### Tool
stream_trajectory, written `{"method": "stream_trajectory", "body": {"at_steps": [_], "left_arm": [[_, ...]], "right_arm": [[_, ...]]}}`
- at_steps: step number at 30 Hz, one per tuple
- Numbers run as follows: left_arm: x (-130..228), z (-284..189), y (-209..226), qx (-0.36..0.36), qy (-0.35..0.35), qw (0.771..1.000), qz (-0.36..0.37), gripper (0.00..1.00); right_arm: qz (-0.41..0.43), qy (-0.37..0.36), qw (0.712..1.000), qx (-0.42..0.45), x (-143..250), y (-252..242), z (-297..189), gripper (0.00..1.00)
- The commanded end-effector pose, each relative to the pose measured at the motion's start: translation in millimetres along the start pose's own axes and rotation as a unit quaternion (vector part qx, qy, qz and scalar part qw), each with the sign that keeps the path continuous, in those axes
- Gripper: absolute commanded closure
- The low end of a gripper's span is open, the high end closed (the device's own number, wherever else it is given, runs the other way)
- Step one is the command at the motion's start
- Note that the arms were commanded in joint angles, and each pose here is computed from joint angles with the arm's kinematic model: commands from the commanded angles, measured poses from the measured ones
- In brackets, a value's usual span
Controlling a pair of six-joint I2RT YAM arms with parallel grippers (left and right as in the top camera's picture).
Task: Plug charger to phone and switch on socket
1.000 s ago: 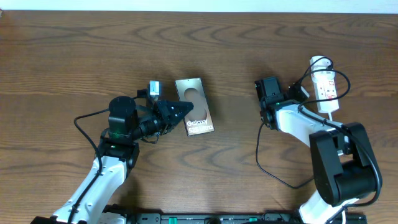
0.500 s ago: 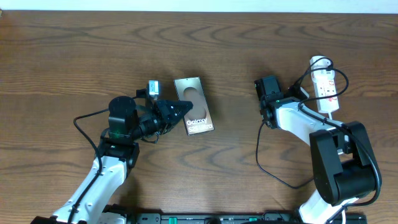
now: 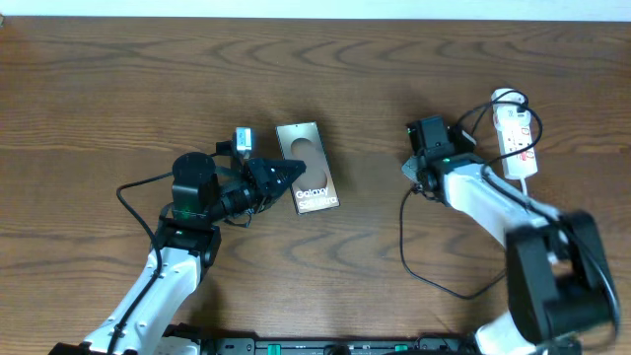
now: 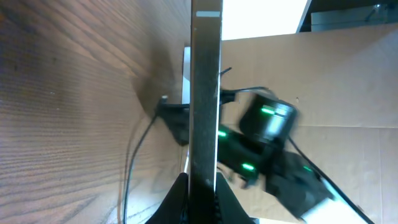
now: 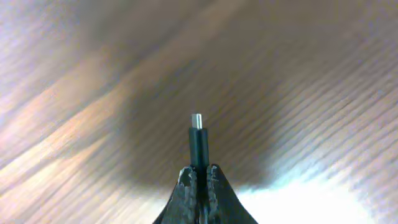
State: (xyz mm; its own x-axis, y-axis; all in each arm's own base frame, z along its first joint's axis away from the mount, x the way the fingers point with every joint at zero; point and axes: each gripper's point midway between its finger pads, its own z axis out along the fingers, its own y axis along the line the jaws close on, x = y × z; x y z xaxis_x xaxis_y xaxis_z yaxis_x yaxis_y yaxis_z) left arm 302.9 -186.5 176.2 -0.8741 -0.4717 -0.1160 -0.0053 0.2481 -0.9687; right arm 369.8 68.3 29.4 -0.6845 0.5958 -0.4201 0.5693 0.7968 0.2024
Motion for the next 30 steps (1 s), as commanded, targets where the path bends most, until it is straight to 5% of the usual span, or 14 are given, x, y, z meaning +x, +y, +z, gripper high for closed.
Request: {"method": "stream_trajectory", "body": {"at_steps": [1, 5, 7, 13, 16, 22, 30], "left_arm": [[-6, 0, -14, 0.015, -0.003, 1.000, 0.012, 0.93], [-7, -1, -18, 0.021, -0.006, 1.000, 0.019, 0.93], [-10, -1, -28, 0.039, -0.012, 0.999, 0.034, 0.93], [-15, -9, -73, 0.117, -0.023, 0.990, 0.076, 0.93], [-15, -12, -87, 0.142, -0.023, 0.986, 0.089, 0.93], [-8, -14, -94, 0.154, -0.004, 0.983, 0.097, 0.92], [7, -24, -119, 0.203, 0.022, 0.966, 0.157, 0.93]], "right_arm": [[-0.098, 0.005, 0.986, -0.137, -10, 46, -69, 0.99], [-0.191, 0.042, 0.942, -0.274, 14, 65, -146, 0.99], [-0.253, 0.078, 0.895, -0.361, 43, 68, -192, 0.99], [-0.352, 0.144, 0.811, -0.444, 101, 34, -250, 0.99], [-0.392, 0.160, 0.748, -0.512, 127, 25, -273, 0.99], [-0.383, 0.180, 0.663, -0.618, 151, 32, -275, 0.99], [-0.337, 0.233, 0.620, -0.669, 153, 53, -257, 0.99]]}}
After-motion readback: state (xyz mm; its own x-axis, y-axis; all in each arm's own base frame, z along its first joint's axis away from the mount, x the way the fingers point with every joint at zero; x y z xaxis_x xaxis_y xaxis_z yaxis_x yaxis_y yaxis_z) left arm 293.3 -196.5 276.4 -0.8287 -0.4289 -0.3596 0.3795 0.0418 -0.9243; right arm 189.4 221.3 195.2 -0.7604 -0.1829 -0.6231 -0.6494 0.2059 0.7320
